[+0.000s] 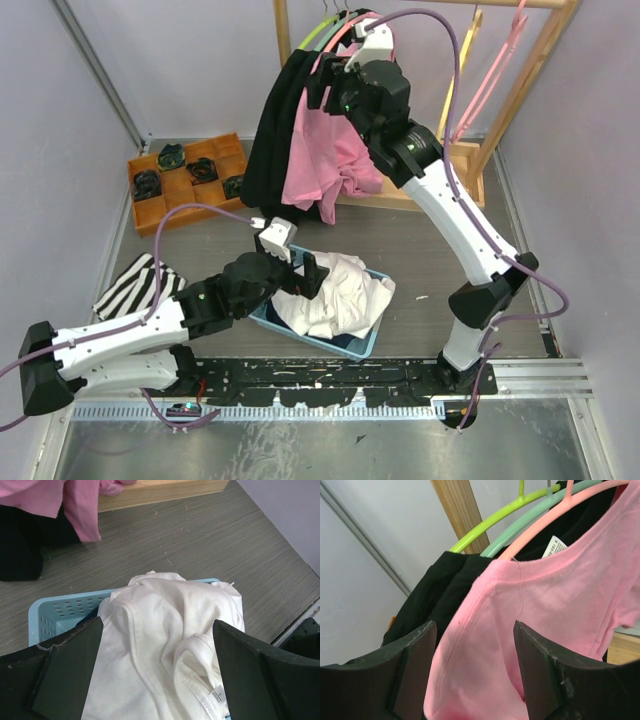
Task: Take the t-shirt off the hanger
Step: Pick up the hanger from the clothesline.
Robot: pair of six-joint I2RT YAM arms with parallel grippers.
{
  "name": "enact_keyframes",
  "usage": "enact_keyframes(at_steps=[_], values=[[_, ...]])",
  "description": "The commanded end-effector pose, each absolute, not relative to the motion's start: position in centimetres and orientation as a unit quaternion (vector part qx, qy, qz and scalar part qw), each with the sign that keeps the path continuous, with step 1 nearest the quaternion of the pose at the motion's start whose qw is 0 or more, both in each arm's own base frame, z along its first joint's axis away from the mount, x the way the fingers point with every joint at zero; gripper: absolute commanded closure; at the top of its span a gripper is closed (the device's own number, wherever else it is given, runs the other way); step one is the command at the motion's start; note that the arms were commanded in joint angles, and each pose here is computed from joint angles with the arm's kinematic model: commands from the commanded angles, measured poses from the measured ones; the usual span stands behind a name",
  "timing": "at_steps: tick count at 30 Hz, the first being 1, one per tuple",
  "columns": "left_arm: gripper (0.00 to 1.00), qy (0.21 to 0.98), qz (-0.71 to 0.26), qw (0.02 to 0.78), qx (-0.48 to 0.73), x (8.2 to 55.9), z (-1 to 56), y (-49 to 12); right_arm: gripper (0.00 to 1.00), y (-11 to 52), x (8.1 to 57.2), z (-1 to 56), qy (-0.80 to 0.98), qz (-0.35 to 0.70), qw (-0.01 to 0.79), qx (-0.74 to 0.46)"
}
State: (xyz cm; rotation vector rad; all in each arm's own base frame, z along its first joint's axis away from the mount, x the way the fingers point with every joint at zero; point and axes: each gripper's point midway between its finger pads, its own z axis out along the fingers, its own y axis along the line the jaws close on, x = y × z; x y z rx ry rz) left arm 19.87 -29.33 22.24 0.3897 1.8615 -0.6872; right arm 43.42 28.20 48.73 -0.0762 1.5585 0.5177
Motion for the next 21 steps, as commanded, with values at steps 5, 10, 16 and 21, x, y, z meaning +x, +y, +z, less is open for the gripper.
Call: enact_keyframes(at_steps=[5,10,16,21], values=[[0.02,0.764,-0.297,0.556,0.141,20.1,23.9,-28.2,0.33,28.5,45.2,50.1,0.690,0.216,0.690,0.011],[0.02,0.762,-0.294,0.559,0.142,20.1,23.9,-27.9,0.33,27.9,45.4,49.4,0.696,0.206,0.687,0.033],[0.02,0.761,-0.294,0.561,0.143,20.1,24.0,-28.0,0.36,26.8,45.4,49.1,0.700,0.185,0.687,0.053],[0.02,0.760,-0.292,0.562,0.146,20.2,24.0,-28.1,0.37,25.3,45.3,49.3,0.705,0.151,0.690,0.067]])
